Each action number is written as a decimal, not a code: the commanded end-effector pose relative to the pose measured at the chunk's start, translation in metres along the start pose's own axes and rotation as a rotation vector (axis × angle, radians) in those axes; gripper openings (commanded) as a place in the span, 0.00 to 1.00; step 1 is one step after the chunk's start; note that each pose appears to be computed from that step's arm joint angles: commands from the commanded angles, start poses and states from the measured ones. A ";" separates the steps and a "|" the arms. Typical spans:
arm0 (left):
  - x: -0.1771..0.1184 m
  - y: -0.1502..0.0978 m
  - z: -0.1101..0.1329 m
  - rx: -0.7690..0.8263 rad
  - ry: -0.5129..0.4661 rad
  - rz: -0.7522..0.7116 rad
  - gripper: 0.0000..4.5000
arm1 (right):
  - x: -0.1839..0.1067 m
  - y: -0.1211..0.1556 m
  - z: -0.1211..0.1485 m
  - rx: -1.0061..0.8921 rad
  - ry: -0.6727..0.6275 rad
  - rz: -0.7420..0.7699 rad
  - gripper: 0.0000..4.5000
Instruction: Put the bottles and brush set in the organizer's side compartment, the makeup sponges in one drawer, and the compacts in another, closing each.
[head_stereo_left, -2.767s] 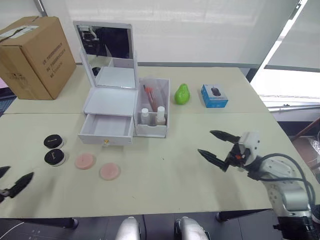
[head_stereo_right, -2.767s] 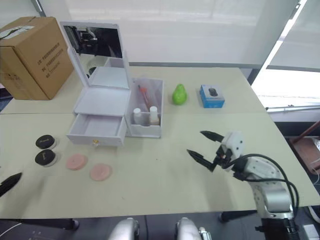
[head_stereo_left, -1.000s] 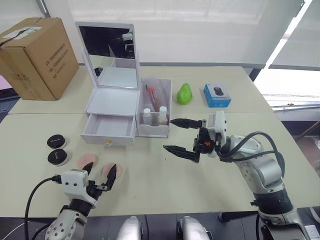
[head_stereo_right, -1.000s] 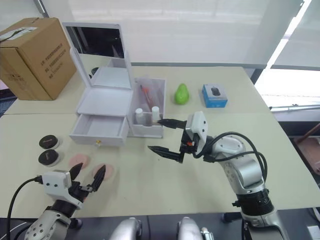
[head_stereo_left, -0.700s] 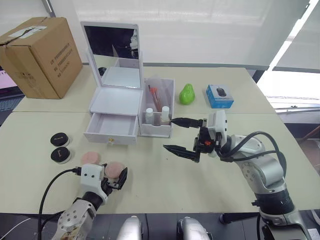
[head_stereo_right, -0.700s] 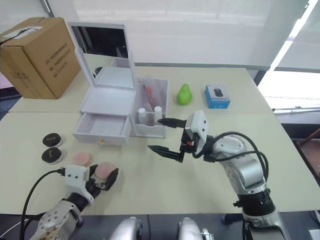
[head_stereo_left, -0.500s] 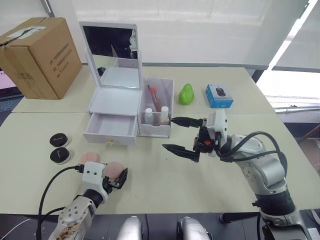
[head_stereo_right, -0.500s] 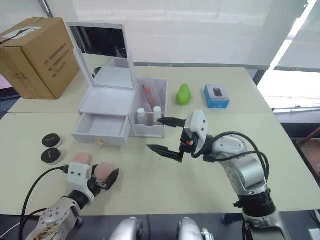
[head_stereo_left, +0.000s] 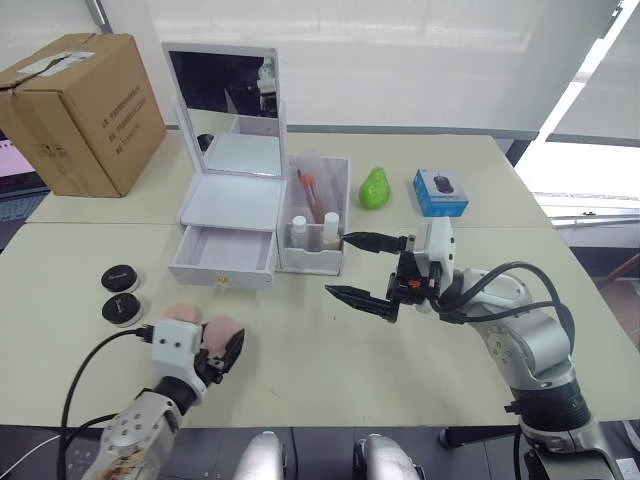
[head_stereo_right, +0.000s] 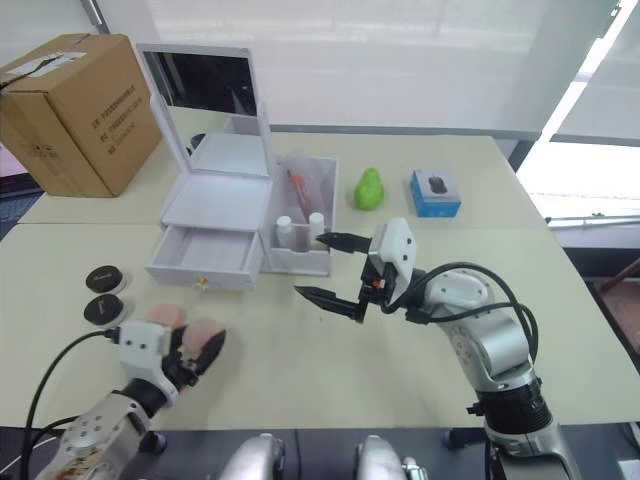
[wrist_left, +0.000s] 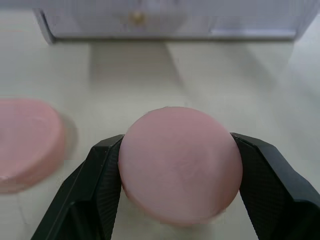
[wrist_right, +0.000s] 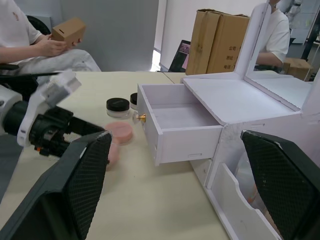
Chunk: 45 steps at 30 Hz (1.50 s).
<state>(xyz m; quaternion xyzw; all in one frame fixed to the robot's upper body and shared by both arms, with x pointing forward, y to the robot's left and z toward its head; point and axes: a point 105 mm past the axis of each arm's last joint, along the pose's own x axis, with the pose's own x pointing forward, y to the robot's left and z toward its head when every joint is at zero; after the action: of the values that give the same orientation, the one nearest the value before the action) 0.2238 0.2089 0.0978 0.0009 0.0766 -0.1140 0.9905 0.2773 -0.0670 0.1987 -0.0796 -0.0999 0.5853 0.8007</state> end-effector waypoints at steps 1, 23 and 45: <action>-0.023 0.023 0.035 0.062 -0.110 -0.009 0.66 | -0.002 -0.001 0.011 -0.032 -0.024 0.004 1.00; 0.041 0.067 0.133 0.121 -0.109 -0.372 0.66 | -0.003 -0.004 0.012 -0.048 -0.019 -0.036 1.00; 0.071 0.061 0.108 0.148 0.000 -0.419 0.66 | -0.013 -0.002 0.011 -0.035 0.001 -0.133 1.00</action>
<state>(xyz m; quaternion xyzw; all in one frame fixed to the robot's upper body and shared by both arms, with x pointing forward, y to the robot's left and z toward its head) 0.3213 0.2524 0.1874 0.0528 0.0760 -0.3179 0.9436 0.2758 -0.0772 0.1973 -0.0792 -0.0942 0.5351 0.8358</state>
